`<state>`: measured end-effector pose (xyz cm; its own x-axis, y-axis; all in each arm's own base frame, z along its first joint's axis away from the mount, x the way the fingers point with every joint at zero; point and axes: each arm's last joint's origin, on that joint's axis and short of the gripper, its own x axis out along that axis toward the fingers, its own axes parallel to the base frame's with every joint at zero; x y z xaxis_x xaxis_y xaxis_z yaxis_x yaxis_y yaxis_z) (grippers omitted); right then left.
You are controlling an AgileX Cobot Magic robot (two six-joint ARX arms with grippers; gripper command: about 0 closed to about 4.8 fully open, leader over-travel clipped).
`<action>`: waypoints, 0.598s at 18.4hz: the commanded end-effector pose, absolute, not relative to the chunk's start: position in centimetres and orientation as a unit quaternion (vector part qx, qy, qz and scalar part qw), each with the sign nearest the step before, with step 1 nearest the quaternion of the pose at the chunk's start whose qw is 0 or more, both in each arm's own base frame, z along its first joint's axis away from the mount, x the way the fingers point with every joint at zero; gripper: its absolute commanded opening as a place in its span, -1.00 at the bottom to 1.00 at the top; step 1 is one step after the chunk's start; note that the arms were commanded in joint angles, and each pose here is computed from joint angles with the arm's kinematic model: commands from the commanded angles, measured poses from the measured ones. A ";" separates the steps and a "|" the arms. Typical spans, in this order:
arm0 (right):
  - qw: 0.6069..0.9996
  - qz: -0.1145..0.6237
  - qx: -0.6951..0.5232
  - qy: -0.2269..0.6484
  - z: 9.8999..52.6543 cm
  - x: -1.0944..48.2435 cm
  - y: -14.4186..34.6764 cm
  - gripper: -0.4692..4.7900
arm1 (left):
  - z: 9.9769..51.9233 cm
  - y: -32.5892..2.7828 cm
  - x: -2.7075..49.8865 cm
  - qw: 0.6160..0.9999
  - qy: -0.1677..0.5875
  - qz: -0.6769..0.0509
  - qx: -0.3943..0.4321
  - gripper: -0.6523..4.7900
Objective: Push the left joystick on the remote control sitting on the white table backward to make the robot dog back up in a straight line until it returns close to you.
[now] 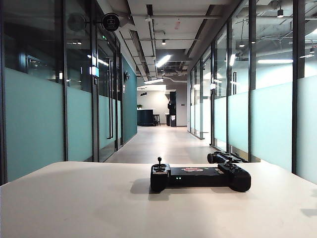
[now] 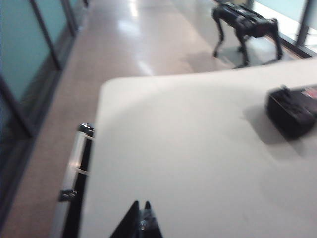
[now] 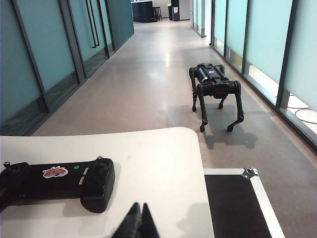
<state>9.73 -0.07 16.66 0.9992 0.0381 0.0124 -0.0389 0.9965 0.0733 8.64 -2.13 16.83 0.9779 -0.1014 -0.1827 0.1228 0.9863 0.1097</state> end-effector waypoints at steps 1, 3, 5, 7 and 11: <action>0.999 0.020 0.039 -0.008 16.5 9.8 -0.1 -0.81 | 18.1 -1.5 9.0 0.996 0.028 -0.079 0.039 -0.78; 0.999 0.020 0.039 -0.008 16.5 9.8 -0.1 -0.81 | 18.4 -0.9 9.1 0.996 0.003 -0.084 0.035 -0.78; 0.999 0.020 0.039 -0.008 16.5 9.8 -0.1 -0.81 | 18.6 -0.5 9.1 0.996 -0.009 -0.076 0.036 -0.78; 0.999 0.020 0.039 -0.008 16.5 9.8 -0.1 -0.81 | 18.3 -0.2 9.3 0.997 -0.015 -0.062 0.036 -0.78; 0.999 0.020 0.039 -0.008 16.5 9.8 -0.1 -0.81 | 16.9 -0.2 9.7 0.998 -0.019 -0.055 0.024 -0.78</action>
